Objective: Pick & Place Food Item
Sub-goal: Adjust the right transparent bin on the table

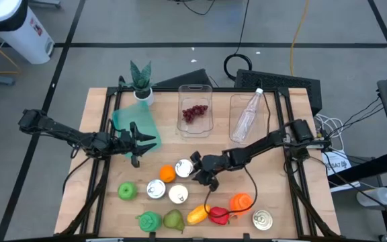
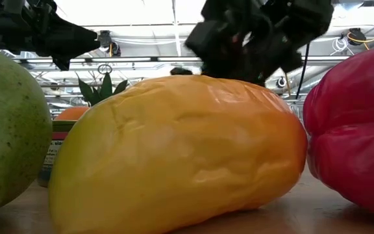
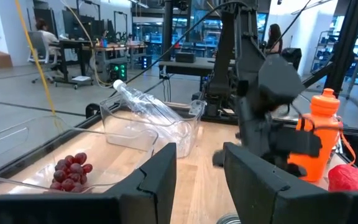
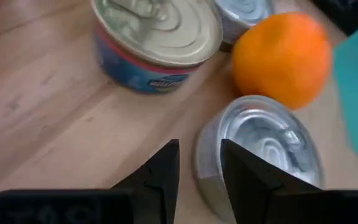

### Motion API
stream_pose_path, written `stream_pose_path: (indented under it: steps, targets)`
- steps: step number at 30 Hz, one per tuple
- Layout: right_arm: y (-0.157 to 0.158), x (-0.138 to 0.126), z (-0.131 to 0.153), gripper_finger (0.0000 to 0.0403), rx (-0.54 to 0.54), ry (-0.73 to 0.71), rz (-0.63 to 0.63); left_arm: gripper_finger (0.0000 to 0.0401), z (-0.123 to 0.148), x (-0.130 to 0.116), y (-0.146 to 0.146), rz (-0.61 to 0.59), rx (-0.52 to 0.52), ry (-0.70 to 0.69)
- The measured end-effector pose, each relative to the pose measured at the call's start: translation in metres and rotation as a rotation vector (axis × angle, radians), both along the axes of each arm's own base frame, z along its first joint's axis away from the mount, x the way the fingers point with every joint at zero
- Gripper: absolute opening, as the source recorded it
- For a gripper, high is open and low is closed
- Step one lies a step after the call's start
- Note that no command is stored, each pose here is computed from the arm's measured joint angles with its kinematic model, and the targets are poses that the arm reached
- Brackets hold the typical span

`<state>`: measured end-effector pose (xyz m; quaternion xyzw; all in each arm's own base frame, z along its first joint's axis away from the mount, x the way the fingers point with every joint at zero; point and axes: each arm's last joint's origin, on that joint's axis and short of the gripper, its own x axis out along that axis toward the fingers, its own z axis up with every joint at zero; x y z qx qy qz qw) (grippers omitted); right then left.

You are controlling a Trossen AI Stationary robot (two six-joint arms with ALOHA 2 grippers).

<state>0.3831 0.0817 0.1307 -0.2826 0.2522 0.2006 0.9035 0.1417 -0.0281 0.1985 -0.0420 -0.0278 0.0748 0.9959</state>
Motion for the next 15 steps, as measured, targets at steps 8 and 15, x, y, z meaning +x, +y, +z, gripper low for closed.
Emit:
stream_pose_path:
  steps: [8,15]
  targets:
    - [-0.0005,0.0032,0.0007,0.0109,0.0,-0.024,-0.004,0.014,-0.0002,0.0,0.0,0.0,0.0,0.003]
    - [-0.001,0.004,0.0018,0.0109,0.006,-0.036,-0.008,0.014,-0.0002,0.0,0.0,0.002,0.003,0.003]
